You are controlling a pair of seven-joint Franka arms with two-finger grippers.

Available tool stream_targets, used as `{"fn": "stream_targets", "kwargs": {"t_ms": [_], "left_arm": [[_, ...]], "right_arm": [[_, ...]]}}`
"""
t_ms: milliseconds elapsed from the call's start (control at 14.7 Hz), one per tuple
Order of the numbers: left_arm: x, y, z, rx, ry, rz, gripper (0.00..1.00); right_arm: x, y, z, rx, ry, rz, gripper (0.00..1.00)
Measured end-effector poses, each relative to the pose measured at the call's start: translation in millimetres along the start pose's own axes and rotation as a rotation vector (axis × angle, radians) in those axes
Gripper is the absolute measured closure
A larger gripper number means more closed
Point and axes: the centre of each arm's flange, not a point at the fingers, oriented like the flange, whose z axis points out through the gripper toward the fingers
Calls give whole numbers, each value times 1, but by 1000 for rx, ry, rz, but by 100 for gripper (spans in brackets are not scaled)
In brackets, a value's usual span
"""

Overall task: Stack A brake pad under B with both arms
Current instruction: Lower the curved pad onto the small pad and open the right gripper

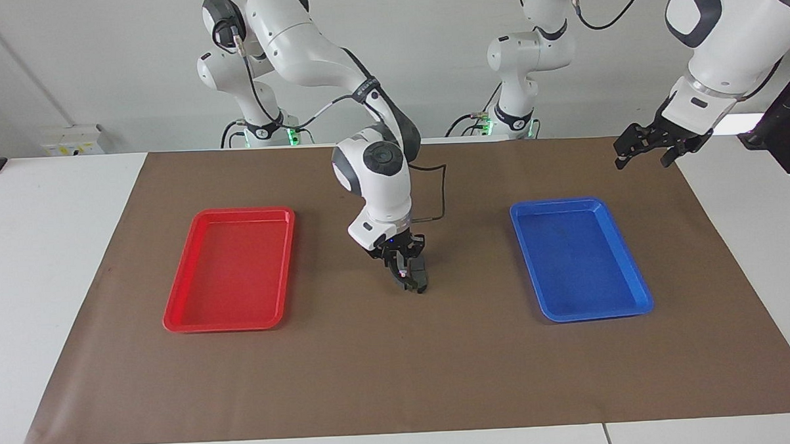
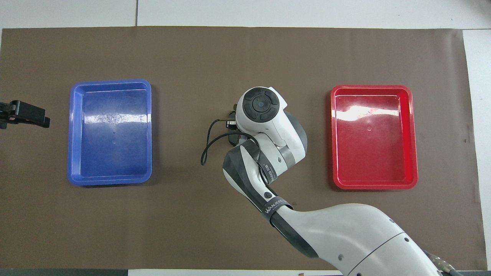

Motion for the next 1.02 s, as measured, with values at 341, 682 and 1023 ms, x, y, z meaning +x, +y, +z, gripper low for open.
{"fn": "stream_targets", "kwargs": {"t_ms": [341, 682, 1023], "left_arm": [[0, 0, 0, 1, 0, -1, 0], [-1, -8, 0, 3, 0, -17, 0], [-1, -8, 0, 3, 0, -17, 0]], "right_arm": [[4, -17, 6, 8, 10, -16, 57], [1, -20, 11, 4, 5, -34, 57], [0, -21, 12, 4, 4, -40, 57]]}}
